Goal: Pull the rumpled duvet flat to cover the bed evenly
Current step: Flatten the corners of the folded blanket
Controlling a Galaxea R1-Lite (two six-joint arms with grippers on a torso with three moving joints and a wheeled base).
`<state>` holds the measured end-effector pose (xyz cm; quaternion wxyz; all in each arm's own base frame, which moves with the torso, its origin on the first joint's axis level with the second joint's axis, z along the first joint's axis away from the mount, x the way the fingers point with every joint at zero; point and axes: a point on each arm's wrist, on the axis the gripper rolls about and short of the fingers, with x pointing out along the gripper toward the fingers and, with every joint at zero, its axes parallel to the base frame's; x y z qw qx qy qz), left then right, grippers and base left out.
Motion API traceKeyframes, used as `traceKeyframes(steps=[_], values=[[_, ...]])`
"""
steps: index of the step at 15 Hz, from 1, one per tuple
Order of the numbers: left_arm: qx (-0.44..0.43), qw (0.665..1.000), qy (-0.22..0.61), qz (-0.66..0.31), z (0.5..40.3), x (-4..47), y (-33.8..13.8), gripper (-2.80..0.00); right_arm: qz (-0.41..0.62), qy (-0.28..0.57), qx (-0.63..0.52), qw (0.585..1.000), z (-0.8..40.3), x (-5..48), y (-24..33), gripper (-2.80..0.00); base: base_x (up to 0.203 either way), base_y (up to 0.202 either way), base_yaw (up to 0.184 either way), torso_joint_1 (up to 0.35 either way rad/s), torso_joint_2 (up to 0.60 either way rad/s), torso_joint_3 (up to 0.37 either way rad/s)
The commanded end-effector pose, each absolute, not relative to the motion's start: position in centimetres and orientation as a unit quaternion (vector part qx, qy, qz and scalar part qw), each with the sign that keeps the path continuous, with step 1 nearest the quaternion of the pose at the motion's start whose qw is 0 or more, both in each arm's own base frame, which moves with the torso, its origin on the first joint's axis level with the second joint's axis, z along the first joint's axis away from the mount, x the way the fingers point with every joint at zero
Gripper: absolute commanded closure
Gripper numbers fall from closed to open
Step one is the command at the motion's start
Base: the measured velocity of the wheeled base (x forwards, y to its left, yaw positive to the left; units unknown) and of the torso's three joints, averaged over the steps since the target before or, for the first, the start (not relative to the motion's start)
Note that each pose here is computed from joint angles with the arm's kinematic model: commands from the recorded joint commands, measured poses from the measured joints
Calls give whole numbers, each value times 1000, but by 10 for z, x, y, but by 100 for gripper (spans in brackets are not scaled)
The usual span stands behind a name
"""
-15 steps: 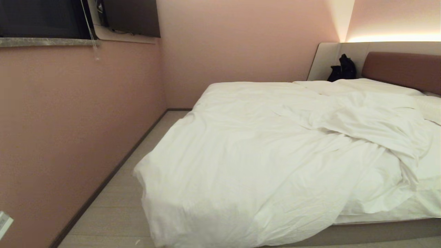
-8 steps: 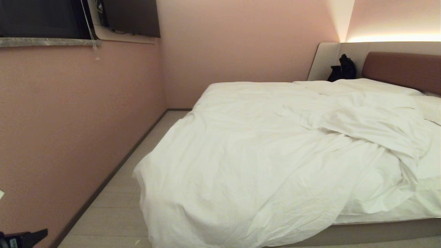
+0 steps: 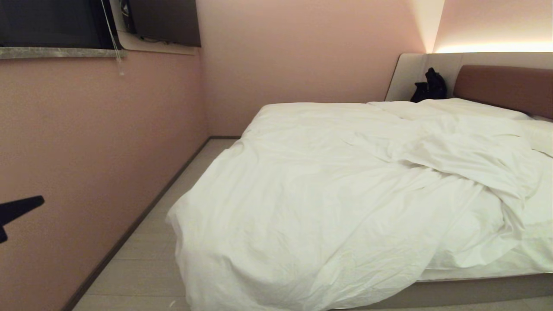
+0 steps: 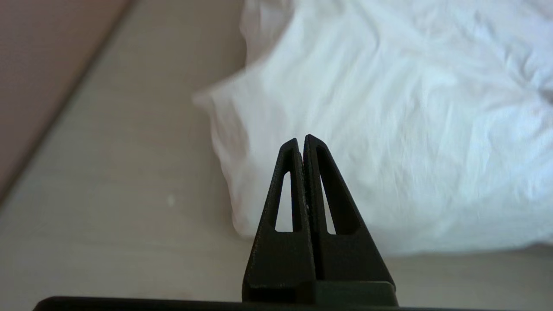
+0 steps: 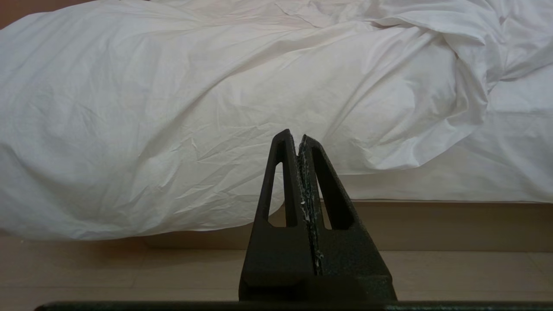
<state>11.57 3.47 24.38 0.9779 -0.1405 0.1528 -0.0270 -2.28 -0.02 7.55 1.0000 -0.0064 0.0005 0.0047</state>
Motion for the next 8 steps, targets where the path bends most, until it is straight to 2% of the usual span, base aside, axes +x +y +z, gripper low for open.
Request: traceKeyframes(steps=[1, 4, 8], values=[[-115, 989, 93, -14, 264, 92, 26, 0, 5, 1, -6, 1000, 76, -23, 0, 0, 0, 0, 0, 0, 0, 0], [-99, 992, 69, 35, 268, 79, 23, 0, 5, 1, -6, 1000, 76, -23, 0, 0, 0, 0, 0, 0, 0, 0], [-106, 987, 120, 25, 259, 111, 34, 0, 5, 1, -6, 1000, 76, -23, 0, 0, 0, 0, 0, 0, 0, 0]])
